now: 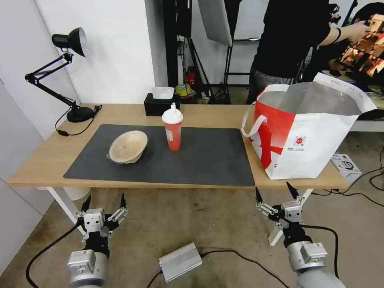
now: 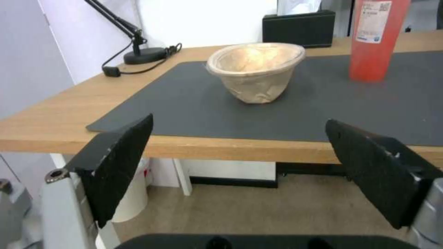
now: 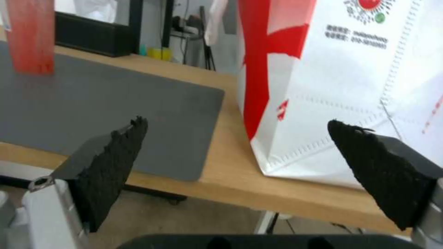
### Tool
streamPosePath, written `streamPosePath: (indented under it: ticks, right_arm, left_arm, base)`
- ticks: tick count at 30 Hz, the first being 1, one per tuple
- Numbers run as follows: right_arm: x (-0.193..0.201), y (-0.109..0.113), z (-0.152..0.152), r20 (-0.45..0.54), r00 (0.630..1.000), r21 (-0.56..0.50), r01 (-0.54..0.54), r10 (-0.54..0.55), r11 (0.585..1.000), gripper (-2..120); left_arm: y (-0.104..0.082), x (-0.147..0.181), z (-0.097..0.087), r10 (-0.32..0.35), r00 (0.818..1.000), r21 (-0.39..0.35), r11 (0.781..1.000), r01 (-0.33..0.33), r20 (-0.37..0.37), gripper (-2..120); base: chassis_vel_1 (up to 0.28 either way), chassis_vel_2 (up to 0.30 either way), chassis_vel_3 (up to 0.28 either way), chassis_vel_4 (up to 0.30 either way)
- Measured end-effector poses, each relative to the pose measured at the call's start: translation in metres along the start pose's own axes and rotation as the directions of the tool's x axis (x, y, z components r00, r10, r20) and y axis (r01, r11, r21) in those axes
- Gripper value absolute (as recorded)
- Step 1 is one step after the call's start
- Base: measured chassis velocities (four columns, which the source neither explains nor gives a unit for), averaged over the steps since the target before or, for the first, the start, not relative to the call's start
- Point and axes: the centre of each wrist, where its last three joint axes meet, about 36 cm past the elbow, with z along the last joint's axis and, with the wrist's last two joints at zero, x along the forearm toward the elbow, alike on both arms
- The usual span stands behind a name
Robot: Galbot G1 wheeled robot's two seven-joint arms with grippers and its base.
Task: Pick up the trash from the table and place it into the takeout bag.
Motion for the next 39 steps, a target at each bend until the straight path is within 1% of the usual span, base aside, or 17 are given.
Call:
streamPosePath:
  ticks: [7, 13, 22, 34, 39]
  right_arm:
    - [0.004, 0.005, 0.006, -0.024, 0.998, -0.015, -0.051, 0.051, 0.999, 100]
    - [0.005, 0.006, 0.009, -0.033, 0.997, -0.021, -0.068, 0.067, 0.997, 100]
    - [0.009, 0.015, 0.015, -0.055, 0.995, -0.037, -0.081, 0.079, 0.996, 100]
    - [0.006, 0.017, 0.01, -0.038, 0.997, -0.04, -0.065, 0.063, 0.997, 100]
    - [-0.006, 0.016, -0.003, 0.006, 1.0, -0.067, -0.019, 0.02, 0.998, 100]
  left_arm:
    - [0.0, 0.0, 0.0, 0.0, 1.0, 0.0, 1.0, 0.0, 0.0, 100]
    - [0.0, 0.0, 0.0, 0.0, 1.0, -0.001, 1.0, -0.001, -0.001, 100]
    - [-0.001, 0.0, 0.001, 0.001, 1.0, -0.003, 1.0, -0.001, -0.003, 100]
    - [-0.001, -0.001, 0.002, 0.003, 1.0, -0.003, 1.0, -0.003, -0.004, 100]
    - [-0.001, -0.001, 0.002, 0.005, 1.0, -0.004, 1.0, -0.005, -0.003, 100]
  base:
    - [0.0, 0.0, 0.0, 0.0]
    - [0.0, 0.0, 0.0, 0.0]
    - [0.0, 0.0, 0.0, 0.0]
    - [0.0, 0.0, 0.0, 0.0]
    - [0.0, 0.0, 0.0, 0.0]
